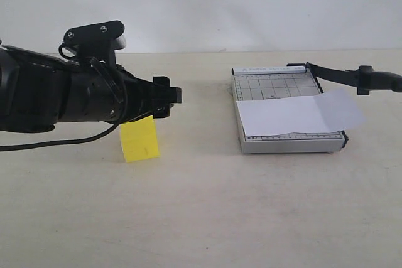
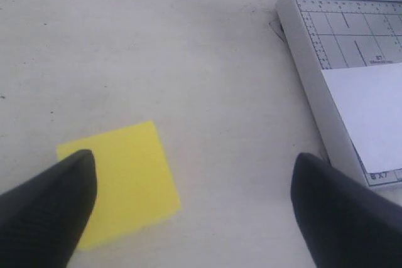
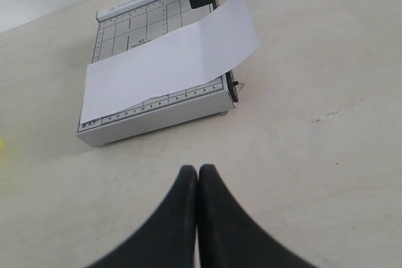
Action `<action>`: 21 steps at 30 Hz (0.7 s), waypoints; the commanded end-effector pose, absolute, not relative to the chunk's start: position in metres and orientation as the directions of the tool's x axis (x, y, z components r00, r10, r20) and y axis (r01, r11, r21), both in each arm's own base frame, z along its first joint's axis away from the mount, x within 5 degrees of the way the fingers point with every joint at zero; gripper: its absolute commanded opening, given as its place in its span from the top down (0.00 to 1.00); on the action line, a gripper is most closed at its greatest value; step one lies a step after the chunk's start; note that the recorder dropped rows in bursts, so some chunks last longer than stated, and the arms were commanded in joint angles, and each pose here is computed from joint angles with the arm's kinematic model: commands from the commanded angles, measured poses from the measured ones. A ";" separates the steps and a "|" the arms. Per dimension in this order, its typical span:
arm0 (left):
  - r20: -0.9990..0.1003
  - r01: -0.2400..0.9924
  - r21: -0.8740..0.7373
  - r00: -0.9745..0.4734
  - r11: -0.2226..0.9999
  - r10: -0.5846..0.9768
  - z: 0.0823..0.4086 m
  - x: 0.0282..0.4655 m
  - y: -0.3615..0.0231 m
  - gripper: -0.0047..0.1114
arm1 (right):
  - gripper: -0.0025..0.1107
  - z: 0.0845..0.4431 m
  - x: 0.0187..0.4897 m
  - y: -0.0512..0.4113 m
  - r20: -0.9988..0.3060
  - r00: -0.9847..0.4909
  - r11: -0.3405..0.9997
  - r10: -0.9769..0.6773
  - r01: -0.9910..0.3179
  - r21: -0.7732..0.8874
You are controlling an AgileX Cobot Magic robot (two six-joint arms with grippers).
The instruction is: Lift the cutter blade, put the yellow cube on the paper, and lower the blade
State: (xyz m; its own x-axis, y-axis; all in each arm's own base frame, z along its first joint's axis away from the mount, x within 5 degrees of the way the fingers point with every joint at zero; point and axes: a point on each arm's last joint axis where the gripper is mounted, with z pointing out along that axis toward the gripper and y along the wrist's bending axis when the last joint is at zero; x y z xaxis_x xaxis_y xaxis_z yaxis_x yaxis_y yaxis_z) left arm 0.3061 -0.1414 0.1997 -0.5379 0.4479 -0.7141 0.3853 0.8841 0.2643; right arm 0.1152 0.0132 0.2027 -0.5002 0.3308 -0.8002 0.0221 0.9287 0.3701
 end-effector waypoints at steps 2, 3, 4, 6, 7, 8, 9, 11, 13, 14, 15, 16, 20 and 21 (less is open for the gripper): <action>-0.724 0.388 0.247 -0.535 0.888 0.435 0.202 0.304 -0.143 0.26 | 0.98 0.202 0.114 0.020 -0.803 -0.522 0.932 0.288 -0.039 0.360; -0.724 0.388 0.247 -0.535 0.888 0.435 0.202 0.304 -0.143 0.25 | 0.98 0.202 0.113 0.021 -0.803 -0.525 0.932 0.283 -0.048 0.360; -0.724 0.388 0.247 -0.535 0.888 0.435 0.202 0.304 -0.143 0.24 | 0.98 0.202 0.113 0.023 -0.803 -0.529 0.931 0.275 -0.062 0.360; -0.723 0.383 0.251 -0.536 0.889 0.435 0.202 0.304 -0.142 0.23 | 0.98 0.202 0.113 0.024 -0.804 -0.530 0.931 0.269 -0.071 0.359; -0.722 0.381 0.253 -0.537 0.889 0.436 0.202 0.304 -0.142 0.23 | 0.98 0.202 0.113 0.024 -0.805 -0.530 0.931 0.268 -0.073 0.358; -0.721 0.378 0.256 -0.538 0.890 0.436 0.202 0.304 -0.142 0.23 | 0.98 0.202 0.113 0.024 -0.806 -0.528 0.931 0.268 -0.071 0.357; -0.719 0.370 0.262 -0.541 0.891 0.436 0.202 0.304 -0.141 0.23 | 0.98 0.202 0.113 0.023 -0.809 -0.522 0.933 0.270 -0.066 0.353; -0.716 0.358 0.273 -0.544 0.893 0.437 0.202 0.305 -0.139 0.23 | 0.98 0.203 0.114 0.022 -0.814 -0.512 0.936 0.272 -0.055 0.348; -0.713 0.347 0.282 -0.548 0.894 0.437 0.202 0.305 -0.138 0.23 | 0.98 0.203 0.114 0.021 -0.819 -0.504 0.938 0.274 -0.046 0.343; -0.713 0.345 0.283 -0.548 0.895 0.437 0.202 0.305 -0.138 0.23 | 0.98 0.203 0.115 0.020 -0.820 -0.503 0.939 0.275 -0.044 0.342; -0.713 0.345 0.283 -0.548 0.895 0.437 0.202 0.305 -0.138 0.23 | 0.98 0.203 0.115 0.020 -0.821 -0.499 0.940 0.276 -0.041 0.340; -0.713 0.345 0.283 -0.548 0.895 0.437 0.202 0.305 -0.138 0.23 | 0.98 0.203 0.115 0.020 -0.822 -0.498 0.940 0.276 -0.040 0.339; -0.704 0.362 0.305 -0.538 0.881 0.464 0.202 0.305 -0.138 0.23 | 0.98 0.203 0.115 0.020 -0.820 -0.499 0.939 0.280 -0.038 0.343; -0.700 0.368 0.313 -0.533 0.875 0.475 0.202 0.305 -0.138 0.23 | 0.98 0.203 0.115 0.020 -0.820 -0.499 0.939 0.280 -0.038 0.343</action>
State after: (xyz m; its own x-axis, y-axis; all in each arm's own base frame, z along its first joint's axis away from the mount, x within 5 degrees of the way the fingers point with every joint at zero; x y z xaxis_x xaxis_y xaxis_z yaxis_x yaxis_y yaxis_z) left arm 0.3068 -0.1375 0.1998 -0.5469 0.4528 -0.7042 0.3561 0.8871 0.2938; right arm 0.1152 0.0198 0.2039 -0.5011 0.2906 -0.8151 -0.0333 0.9348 0.3537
